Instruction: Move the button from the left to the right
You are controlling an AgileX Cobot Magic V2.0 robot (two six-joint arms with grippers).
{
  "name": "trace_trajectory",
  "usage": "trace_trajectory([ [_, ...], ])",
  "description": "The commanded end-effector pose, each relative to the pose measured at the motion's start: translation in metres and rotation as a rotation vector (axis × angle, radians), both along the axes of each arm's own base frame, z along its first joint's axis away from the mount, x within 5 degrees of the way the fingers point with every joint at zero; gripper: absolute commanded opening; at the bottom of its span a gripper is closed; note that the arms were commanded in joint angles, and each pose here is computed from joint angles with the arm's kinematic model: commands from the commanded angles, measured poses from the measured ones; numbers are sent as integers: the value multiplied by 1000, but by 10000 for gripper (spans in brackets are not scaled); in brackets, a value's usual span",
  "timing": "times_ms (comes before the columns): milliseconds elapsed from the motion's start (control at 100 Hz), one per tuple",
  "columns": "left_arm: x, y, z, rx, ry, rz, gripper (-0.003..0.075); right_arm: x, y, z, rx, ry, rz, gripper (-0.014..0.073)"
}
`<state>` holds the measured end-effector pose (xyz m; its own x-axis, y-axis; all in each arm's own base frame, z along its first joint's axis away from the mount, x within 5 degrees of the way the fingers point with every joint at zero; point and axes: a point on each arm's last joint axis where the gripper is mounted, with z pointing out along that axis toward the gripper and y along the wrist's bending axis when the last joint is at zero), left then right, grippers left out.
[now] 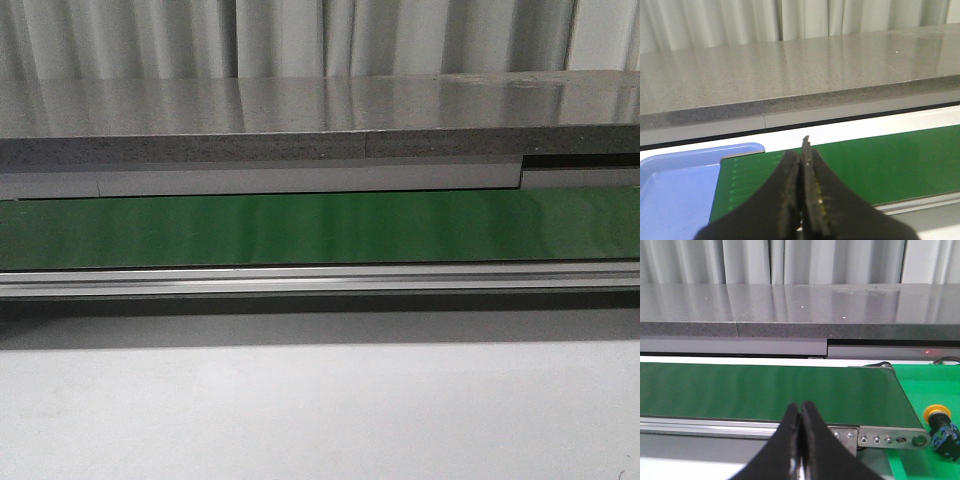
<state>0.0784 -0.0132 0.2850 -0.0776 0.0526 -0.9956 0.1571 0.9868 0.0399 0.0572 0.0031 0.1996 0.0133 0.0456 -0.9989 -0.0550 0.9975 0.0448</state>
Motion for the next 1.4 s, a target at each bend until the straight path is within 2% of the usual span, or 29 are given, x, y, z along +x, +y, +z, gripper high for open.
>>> trace_trajectory([
  [0, 0, 2, 15, -23, -85, 20, -19, -3, 0, 14, -4, -107, 2, -68],
  [1390, 0, 3, 18, -26, -109, 30, -19, -3, 0, 14, -4, -105, 2, -68],
])
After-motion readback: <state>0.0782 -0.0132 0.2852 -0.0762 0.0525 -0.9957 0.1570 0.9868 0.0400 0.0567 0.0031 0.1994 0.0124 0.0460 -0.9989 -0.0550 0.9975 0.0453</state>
